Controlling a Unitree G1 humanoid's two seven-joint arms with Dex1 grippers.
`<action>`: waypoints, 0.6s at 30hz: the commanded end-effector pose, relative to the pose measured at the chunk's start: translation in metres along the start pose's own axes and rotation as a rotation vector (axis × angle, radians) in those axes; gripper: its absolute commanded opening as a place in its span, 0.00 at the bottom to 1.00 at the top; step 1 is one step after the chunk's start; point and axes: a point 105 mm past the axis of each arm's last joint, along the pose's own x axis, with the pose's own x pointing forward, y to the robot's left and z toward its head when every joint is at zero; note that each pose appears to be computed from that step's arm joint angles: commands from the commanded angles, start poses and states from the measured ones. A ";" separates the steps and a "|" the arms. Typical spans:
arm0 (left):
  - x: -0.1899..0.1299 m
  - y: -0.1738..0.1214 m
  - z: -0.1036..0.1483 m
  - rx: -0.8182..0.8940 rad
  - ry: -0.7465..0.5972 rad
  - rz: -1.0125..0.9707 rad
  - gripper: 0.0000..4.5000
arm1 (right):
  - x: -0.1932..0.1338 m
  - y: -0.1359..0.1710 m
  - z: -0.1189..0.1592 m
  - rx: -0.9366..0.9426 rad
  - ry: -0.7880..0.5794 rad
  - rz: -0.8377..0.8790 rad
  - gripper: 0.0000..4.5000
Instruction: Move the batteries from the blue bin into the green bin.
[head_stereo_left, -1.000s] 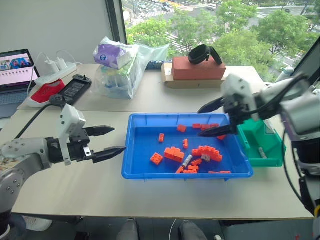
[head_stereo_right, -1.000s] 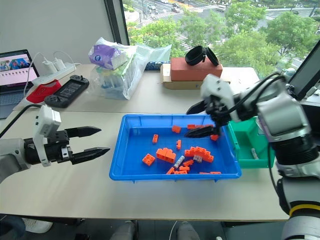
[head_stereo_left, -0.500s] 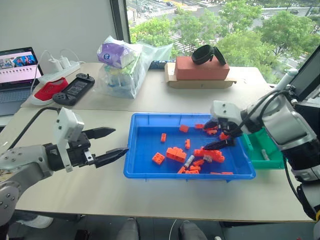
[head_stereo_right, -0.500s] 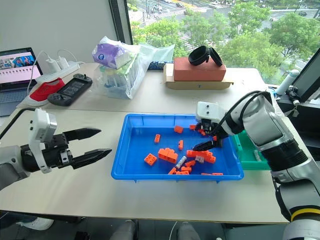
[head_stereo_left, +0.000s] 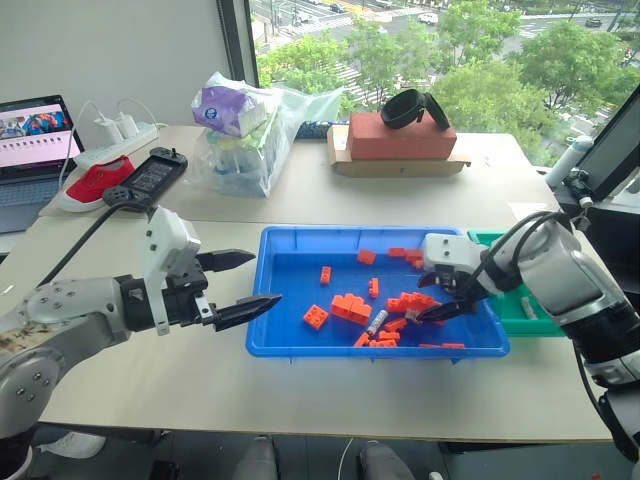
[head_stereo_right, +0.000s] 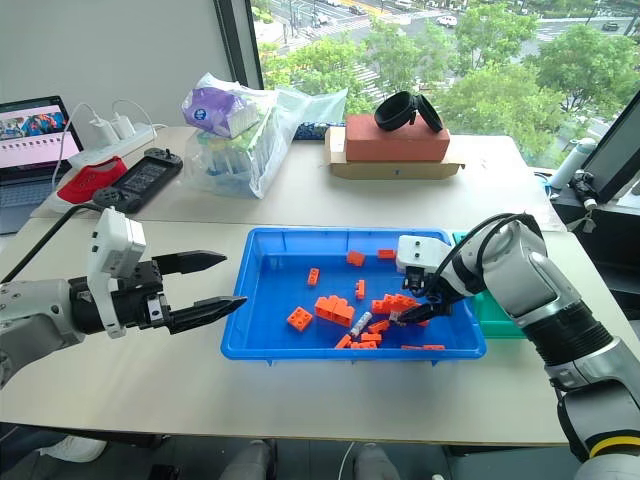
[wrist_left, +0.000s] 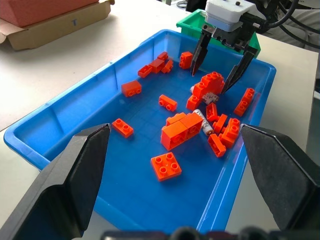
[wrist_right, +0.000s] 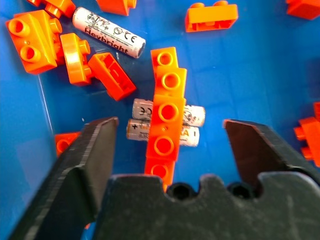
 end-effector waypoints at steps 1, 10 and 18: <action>-0.001 -0.005 0.008 0.039 0.003 -0.034 1.00 | -0.006 0.000 0.004 0.002 -0.023 -0.009 0.47; -0.003 -0.008 0.009 0.045 0.014 -0.051 1.00 | -0.016 -0.044 0.034 -0.085 -0.077 -0.191 0.11; -0.006 -0.010 0.006 0.045 0.024 -0.045 1.00 | 0.001 -0.070 0.053 -0.122 -0.107 -0.276 0.11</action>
